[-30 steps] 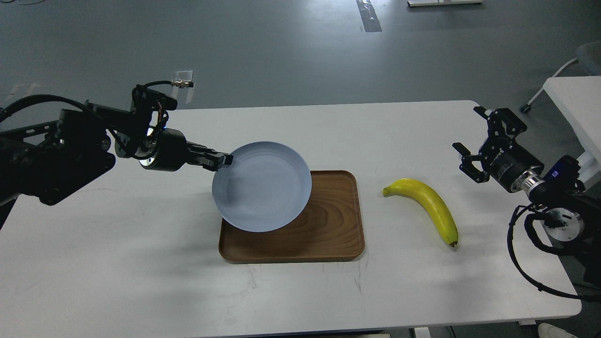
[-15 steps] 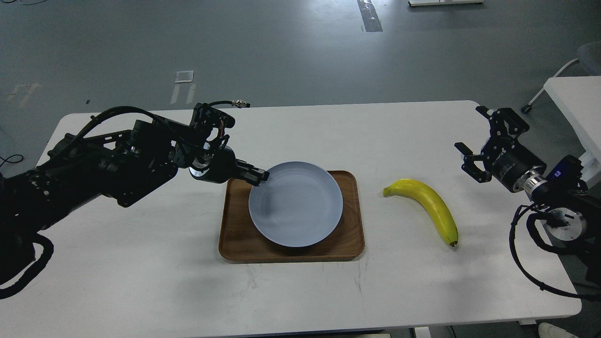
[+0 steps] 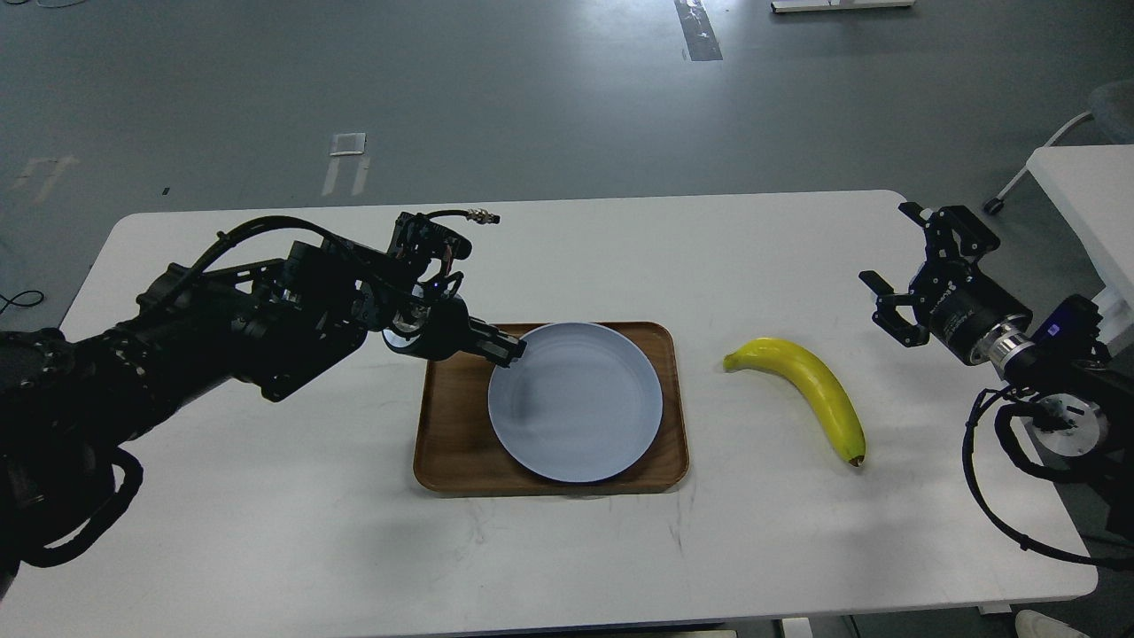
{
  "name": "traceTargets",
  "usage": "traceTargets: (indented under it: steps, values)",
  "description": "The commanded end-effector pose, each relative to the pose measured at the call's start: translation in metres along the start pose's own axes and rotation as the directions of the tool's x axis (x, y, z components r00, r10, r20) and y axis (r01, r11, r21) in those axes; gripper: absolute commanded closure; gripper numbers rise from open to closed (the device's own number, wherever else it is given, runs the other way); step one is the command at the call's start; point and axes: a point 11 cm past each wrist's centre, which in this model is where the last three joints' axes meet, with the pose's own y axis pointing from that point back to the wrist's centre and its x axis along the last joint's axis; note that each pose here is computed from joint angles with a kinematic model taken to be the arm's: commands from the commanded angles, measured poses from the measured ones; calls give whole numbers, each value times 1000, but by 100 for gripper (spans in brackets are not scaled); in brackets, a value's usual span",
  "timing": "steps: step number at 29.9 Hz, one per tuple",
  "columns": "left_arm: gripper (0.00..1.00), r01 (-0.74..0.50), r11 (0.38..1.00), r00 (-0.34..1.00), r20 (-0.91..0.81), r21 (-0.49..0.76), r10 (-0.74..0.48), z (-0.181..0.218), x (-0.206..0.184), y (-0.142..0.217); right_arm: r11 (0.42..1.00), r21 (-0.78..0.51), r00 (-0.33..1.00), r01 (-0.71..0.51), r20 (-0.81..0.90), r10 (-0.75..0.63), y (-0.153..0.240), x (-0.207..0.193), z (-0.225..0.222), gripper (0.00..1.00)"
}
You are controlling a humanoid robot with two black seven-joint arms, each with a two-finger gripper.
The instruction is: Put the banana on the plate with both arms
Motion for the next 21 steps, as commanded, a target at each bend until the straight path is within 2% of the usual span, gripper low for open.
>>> traceTargets:
  steps: [1,4,5,7,8,9,10,11,13,14,17,20,21]
  values:
    - [100,-2,1000,1000,0,-1,2,2,1,-2,1000,-3,1000,2,2,-2,0,-1,1,0]
    - [99,-8,1000,1000,-12,-6,8,3,2,-2,1000,-3,1000,-1,0,1,1,0,1,0]
    - [77,-9,1000,1000,-14,-15,9,7,3,-5,1000,-3,1000,-1,0,1,1,0,1,0]
    - [68,-13,1000,1000,-22,-8,13,5,3,-5,1000,-3,1000,-1,0,1,1,0,1,0]
    - [59,-15,1000,1000,-26,2,15,2,4,-4,1000,-4,1000,1,0,-1,0,0,2,0]
    - [59,-15,1000,1000,-26,2,15,2,4,-4,1000,-4,1000,1,0,-1,0,0,2,0]
    - [49,-18,1000,1000,-26,3,18,3,6,-5,1000,-4,1000,2,1,-2,0,-1,2,0]
    - [43,-21,1000,999,-28,-2,21,4,7,-6,1000,-4,1000,1,0,-1,0,0,2,0]
    - [13,-43,999,997,-58,-20,41,7,11,-5,1000,-4,1000,2,-1,-2,0,-1,1,0]
    - [7,-50,998,996,-69,-27,48,8,13,-5,1000,-4,1000,3,-3,-3,0,-1,1,0]
    - [3,-97,994,987,-132,-60,88,11,21,-1,1000,-3,1000,5,-5,-5,0,-1,0,0]
    - [3,-250,960,933,-296,-124,204,13,54,21,1000,2,1000,8,-8,-8,-2,-2,-3,0]
    - [3,-334,932,878,-408,-141,252,7,64,34,1000,2,1000,11,-9,-11,-3,-2,-4,0]
